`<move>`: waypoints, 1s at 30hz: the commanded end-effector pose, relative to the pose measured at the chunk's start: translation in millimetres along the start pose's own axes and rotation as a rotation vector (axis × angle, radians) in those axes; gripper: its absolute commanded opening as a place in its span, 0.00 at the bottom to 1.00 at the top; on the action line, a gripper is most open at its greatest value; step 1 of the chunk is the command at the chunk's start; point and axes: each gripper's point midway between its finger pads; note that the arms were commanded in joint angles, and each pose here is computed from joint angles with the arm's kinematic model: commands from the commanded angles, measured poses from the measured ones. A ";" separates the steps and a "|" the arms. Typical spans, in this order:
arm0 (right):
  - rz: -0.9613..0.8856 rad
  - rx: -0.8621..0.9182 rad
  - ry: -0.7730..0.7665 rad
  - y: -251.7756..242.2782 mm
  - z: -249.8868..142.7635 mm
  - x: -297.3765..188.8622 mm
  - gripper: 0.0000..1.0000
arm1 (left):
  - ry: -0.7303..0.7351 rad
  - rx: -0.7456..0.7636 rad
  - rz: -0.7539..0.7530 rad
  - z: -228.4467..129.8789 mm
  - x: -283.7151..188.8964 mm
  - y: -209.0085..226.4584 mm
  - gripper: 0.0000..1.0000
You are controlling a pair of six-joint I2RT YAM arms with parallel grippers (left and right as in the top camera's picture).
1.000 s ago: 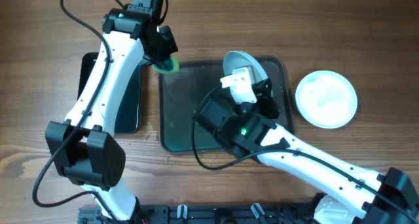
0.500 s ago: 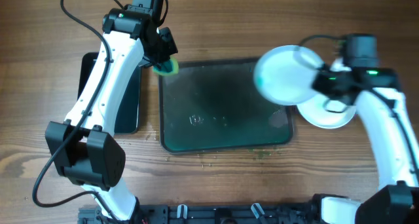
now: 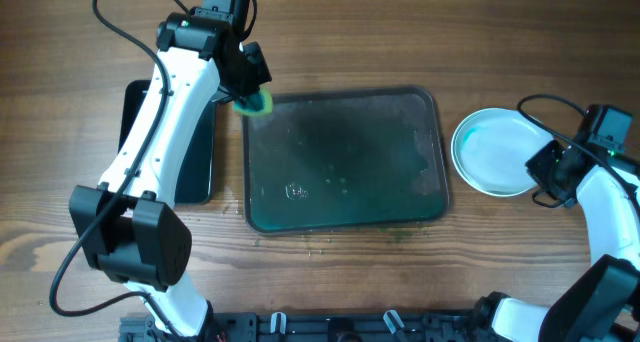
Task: Clean dirty plates on tray and stack at the side
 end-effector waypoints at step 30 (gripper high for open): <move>0.443 -0.851 0.254 148.5 -99.0 -49.1 0.72 | 0.181 -0.047 0.225 -32.6 48.9 198.9 0.70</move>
Point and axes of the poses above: each gripper's point midway between its finger pads, its own x axis out along the fingers, its own y axis along the line the jaws close on, z = x × y, and after that the axes turned 1 degree about x, right-handed
